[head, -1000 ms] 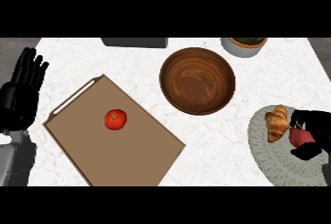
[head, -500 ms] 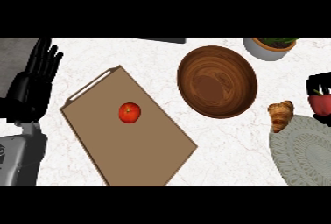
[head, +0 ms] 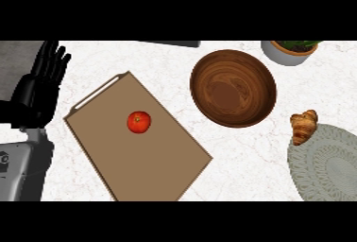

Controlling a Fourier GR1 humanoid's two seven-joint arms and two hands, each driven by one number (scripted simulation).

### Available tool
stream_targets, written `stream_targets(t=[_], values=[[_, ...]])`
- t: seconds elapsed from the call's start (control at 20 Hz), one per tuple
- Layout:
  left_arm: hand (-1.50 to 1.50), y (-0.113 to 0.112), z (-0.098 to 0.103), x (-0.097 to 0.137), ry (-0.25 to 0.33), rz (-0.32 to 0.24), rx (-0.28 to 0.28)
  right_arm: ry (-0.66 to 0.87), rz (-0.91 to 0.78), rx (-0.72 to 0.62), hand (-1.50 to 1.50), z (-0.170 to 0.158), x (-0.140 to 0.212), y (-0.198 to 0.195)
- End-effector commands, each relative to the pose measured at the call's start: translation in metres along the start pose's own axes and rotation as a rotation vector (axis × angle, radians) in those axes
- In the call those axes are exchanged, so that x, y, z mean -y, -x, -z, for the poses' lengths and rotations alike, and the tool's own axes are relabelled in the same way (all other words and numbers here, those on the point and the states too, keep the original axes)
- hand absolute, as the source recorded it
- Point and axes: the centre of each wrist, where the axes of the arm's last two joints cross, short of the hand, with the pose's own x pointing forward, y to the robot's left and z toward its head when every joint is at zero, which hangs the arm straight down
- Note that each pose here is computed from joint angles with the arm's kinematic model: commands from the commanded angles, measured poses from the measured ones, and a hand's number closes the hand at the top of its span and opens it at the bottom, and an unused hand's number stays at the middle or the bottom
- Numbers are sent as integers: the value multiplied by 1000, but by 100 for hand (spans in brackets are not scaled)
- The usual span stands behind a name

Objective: Pick the bell pepper from the placemat and place it in the bowl

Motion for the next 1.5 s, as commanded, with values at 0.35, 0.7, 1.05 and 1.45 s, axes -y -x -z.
stream_targets(t=[0.35,0.7,1.05,1.45], values=[[0,6,-1,-4,-24,18,-29,74,354,310,150,30,56,3],[0,4,1,-8,-44,22,-19,-23,426,363,150,86,57,-25],[0,9,-1,-28,-98,31,-37,-173,406,449,150,151,52,-76],[0,18,-14,-28,-99,32,-54,-326,398,464,150,202,-10,-120]])
